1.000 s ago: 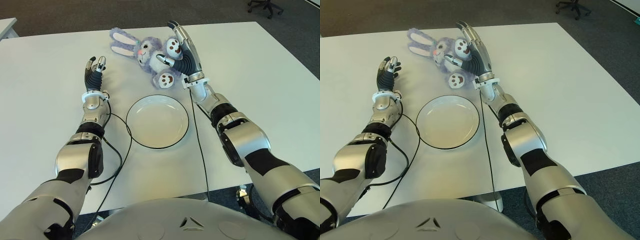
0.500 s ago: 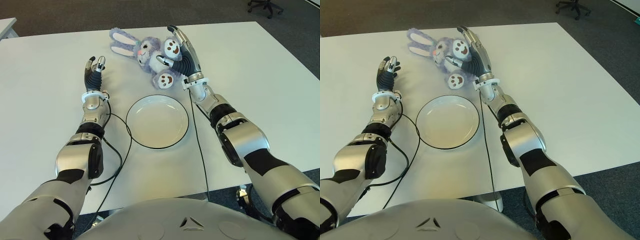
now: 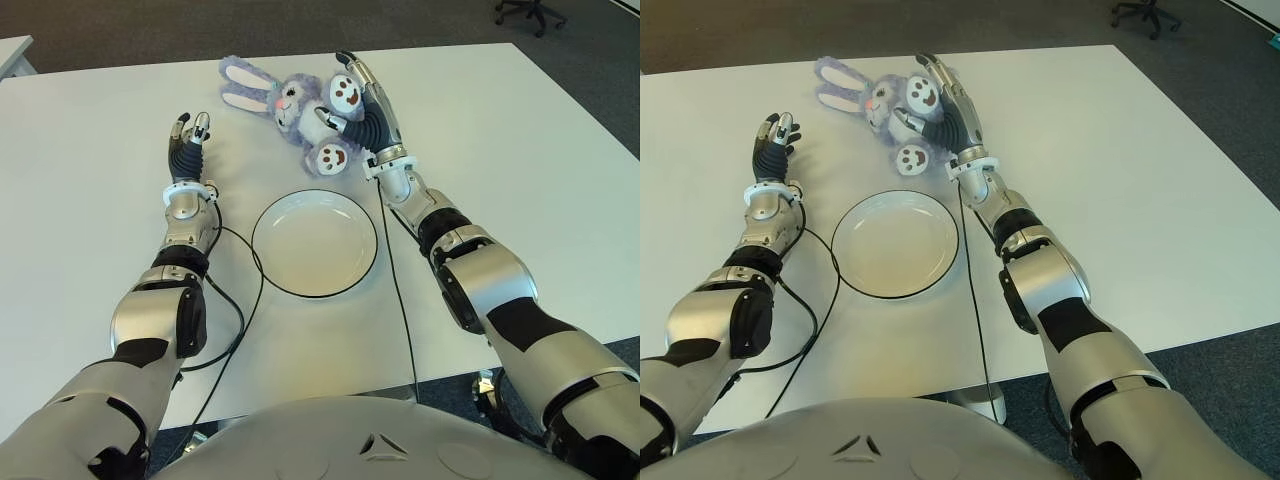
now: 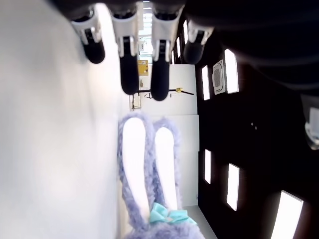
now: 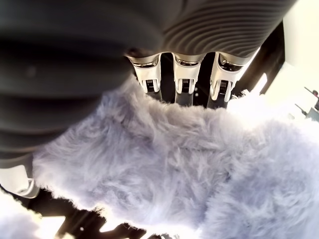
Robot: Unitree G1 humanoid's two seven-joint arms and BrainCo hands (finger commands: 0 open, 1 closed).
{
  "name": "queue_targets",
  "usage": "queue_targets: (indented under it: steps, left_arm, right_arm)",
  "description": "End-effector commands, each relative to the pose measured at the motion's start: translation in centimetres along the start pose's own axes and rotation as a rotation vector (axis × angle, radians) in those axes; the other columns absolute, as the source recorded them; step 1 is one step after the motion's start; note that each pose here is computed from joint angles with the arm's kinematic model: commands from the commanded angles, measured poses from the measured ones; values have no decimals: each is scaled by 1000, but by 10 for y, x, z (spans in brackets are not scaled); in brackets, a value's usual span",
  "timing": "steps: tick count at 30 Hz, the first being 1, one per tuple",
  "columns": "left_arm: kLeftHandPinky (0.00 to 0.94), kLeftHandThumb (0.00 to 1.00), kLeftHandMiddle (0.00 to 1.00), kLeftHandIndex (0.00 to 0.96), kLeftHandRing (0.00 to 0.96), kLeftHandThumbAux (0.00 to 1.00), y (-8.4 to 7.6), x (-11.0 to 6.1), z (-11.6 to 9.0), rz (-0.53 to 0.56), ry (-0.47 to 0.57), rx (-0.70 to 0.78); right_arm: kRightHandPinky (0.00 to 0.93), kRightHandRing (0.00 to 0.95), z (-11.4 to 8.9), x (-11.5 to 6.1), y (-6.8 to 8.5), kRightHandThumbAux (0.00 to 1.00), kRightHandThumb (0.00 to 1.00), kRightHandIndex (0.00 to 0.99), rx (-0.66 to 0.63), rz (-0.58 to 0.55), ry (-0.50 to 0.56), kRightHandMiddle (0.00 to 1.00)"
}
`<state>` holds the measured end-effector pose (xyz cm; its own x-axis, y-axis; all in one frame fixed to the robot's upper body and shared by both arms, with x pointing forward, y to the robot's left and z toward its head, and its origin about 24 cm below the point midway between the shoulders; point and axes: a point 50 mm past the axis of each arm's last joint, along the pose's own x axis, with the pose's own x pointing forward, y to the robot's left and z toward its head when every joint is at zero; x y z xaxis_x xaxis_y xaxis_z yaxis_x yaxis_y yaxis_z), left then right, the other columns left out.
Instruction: Put the doll into the plate.
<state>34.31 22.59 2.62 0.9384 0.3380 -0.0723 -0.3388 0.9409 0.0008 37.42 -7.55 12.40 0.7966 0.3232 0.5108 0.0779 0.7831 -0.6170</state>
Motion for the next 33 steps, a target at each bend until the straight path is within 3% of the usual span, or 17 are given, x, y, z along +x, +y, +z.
queue_targets:
  steps: [1, 17, 33]
  left_arm:
    - [32, 0, 263, 104, 217, 368, 5, -27, -51, 7, 199, 28]
    - [23, 0, 251, 93, 207, 375, 4, -28, -52, 8, 196, 20]
    - [31, 0, 264, 101, 222, 375, 3, -28, -52, 15, 198, 15]
  right_arm:
    - [186, 97, -3, -3, 4, 443, 323, 14, 8, 6, 33, 43]
    - [215, 140, -6, -6, 9, 465, 353, 55, -23, 17, 65, 99]
    - [260, 212, -13, -8, 14, 450, 293, 61, -67, 61, 134, 170]
